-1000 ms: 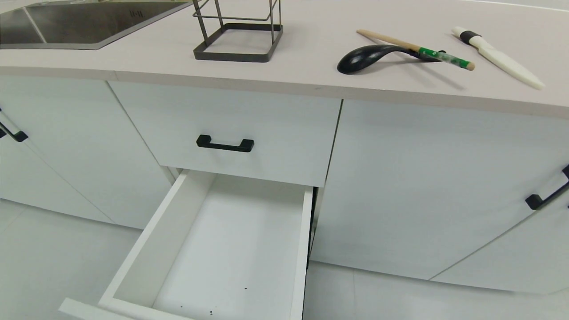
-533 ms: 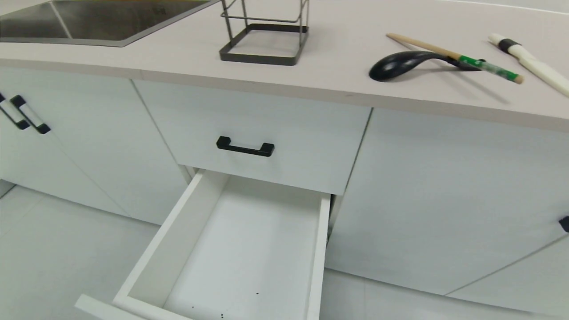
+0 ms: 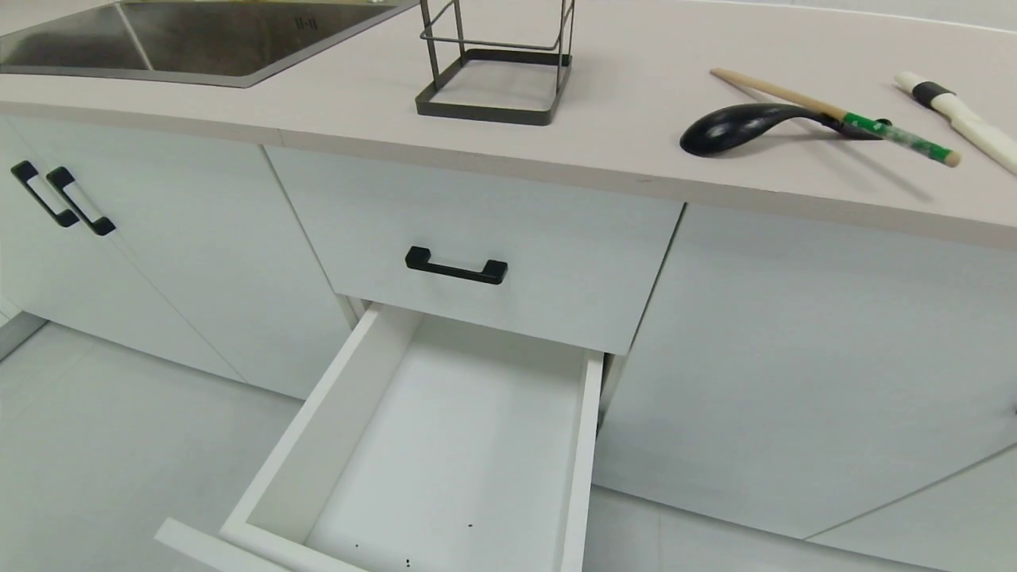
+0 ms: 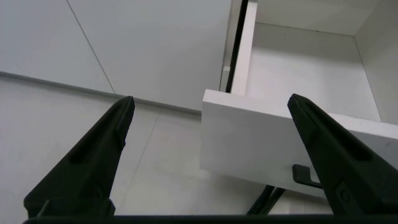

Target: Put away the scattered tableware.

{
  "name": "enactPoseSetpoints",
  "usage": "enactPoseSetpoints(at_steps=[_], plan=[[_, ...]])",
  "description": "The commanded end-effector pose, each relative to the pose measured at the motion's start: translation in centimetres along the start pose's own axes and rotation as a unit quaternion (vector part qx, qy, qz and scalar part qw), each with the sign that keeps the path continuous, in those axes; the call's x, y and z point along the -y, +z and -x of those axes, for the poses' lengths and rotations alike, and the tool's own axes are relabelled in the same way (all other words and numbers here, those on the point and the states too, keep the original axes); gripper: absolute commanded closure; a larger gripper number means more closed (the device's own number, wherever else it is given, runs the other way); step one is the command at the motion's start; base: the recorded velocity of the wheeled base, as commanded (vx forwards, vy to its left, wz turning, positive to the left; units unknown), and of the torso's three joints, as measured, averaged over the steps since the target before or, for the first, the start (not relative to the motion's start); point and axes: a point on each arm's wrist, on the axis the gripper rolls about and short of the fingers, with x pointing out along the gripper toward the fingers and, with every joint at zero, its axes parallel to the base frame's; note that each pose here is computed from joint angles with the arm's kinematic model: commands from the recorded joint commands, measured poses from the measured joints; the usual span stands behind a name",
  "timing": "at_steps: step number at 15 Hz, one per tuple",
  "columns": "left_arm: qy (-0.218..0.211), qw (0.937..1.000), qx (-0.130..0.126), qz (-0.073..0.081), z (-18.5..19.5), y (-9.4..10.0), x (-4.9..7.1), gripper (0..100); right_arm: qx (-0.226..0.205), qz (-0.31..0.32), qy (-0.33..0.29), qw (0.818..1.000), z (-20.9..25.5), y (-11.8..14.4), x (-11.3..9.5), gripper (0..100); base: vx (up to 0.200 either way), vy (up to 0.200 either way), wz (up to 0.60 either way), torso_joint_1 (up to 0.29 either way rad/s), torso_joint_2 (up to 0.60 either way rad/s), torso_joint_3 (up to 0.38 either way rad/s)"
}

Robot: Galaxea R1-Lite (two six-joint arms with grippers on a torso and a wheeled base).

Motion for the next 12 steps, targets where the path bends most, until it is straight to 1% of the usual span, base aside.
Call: enactPoseSetpoints(at_steps=[1,3,5,9,11,12], plan=[[0.000,1.0000,-0.001,0.000,0.00,-0.01,0.00,0,0.000,0.000,0.000,1.000,0.00,0.00,0.00,100,0.000,0.000,0.00,0.188,-0.13,-0.027],[0.000,1.0000,-0.001,0.000,0.00,-0.01,0.00,0,0.000,0.000,0.000,1.000,0.00,0.00,0.00,100,0.000,0.000,0.00,0.227,-0.03,-0.110],[0.000,1.0000,0.000,0.001,0.00,0.01,0.00,0,0.000,0.000,0.000,1.000,0.00,0.00,0.00,100,0.000,0.000,0.00,0.264,-0.26,-0.239],[0.000,1.0000,0.000,0.001,0.00,0.01,0.00,0,0.000,0.000,0.000,1.000,0.00,0.00,0.00,100,0.000,0.000,0.00,0.206,-0.65,-0.212],[0.000,1.0000,0.000,0.001,0.00,0.01,0.00,0,0.000,-0.001,0.001,1.000,0.00,0.00,0.00,100,0.000,0.000,0.00,0.237,-0.49,-0.205],[0.000,1.0000,0.000,0.001,0.00,0.01,0.00,0,0.000,-0.001,0.001,1.000,0.00,0.00,0.00,100,0.000,0.000,0.00,0.134,-0.26,-0.119]])
